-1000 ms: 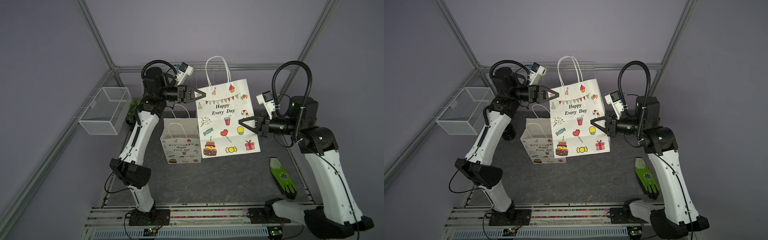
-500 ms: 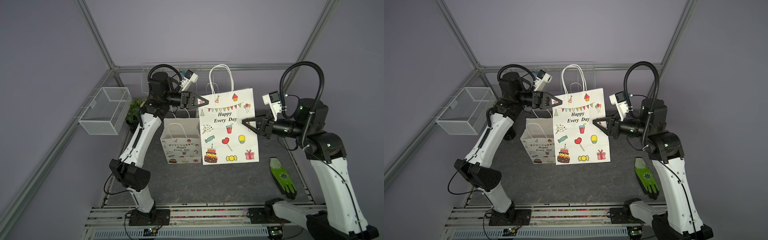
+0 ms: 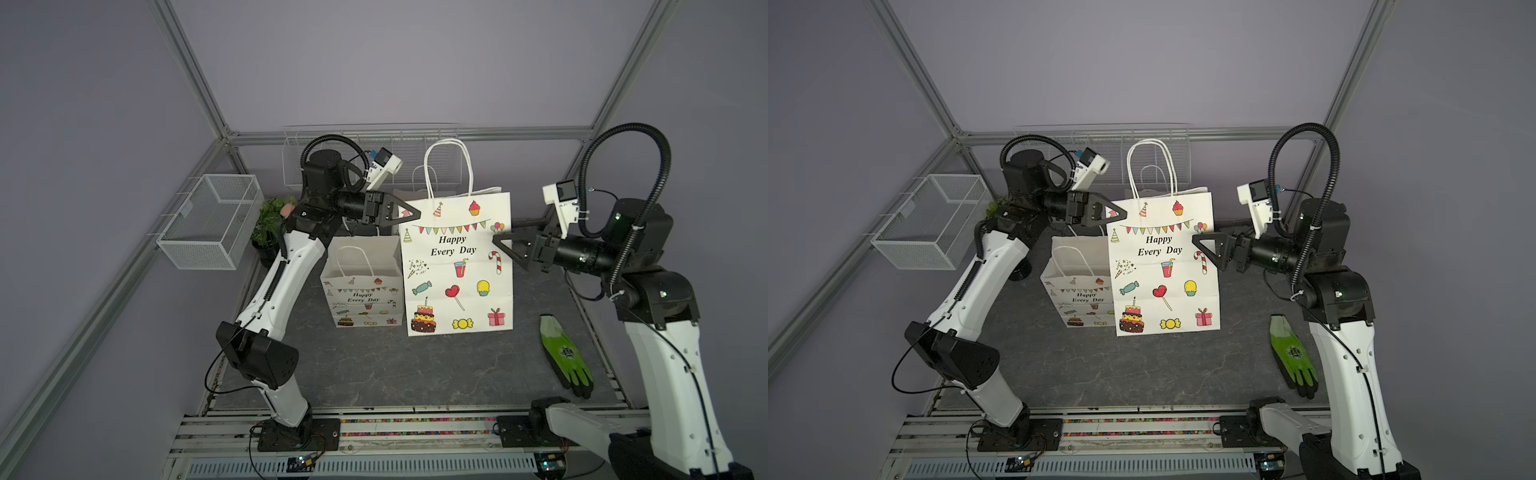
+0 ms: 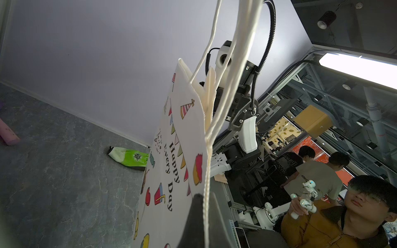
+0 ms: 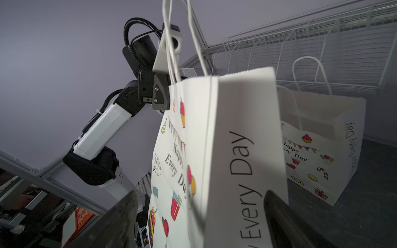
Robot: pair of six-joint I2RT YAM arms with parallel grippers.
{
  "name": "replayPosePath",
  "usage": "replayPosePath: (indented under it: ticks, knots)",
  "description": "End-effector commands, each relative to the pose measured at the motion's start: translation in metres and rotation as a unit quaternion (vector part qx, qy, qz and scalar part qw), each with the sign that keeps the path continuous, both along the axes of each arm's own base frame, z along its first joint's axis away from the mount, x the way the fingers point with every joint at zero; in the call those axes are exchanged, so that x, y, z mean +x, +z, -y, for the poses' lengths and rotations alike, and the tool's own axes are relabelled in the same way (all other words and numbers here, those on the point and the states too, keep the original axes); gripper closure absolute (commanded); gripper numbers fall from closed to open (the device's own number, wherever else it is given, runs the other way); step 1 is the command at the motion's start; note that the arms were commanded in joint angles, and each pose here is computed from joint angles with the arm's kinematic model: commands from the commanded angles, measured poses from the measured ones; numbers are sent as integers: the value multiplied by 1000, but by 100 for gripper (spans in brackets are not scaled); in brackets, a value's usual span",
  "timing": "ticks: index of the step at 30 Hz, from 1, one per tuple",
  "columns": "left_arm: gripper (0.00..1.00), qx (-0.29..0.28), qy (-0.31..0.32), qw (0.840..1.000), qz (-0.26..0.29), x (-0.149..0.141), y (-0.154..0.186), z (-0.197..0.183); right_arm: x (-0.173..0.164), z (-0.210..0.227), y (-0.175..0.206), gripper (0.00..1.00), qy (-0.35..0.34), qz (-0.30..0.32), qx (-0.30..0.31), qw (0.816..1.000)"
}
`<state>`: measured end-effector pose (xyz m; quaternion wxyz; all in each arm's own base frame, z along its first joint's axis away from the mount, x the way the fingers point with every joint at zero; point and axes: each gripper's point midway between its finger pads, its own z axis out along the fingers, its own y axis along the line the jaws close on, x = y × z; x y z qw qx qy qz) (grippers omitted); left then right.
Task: Put away the paper bag
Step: Press the paper bag.
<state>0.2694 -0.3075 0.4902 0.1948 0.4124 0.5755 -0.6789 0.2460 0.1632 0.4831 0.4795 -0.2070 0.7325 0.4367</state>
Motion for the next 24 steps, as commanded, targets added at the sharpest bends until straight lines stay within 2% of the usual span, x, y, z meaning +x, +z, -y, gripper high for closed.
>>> replayPosePath:
  ticks: [1,5,8,10,16,24]
  knots:
    - [100,-14,-22,999,31,-24,15,-8,-2,21,11,4,-36,21,21,999]
    - [100,-15,-26,999,34,-28,17,-9,3,33,17,4,-41,24,58,997]
    - [100,-15,-34,999,33,-32,17,-7,-1,27,24,3,-4,34,78,996]
    - [100,-15,-42,998,33,-36,17,-5,-4,23,24,11,19,38,81,996]
    - [100,-15,-53,998,32,-40,15,-1,-26,11,40,11,118,55,118,984]
    - [100,-13,-51,998,27,-34,13,2,-59,4,53,11,153,87,107,979]
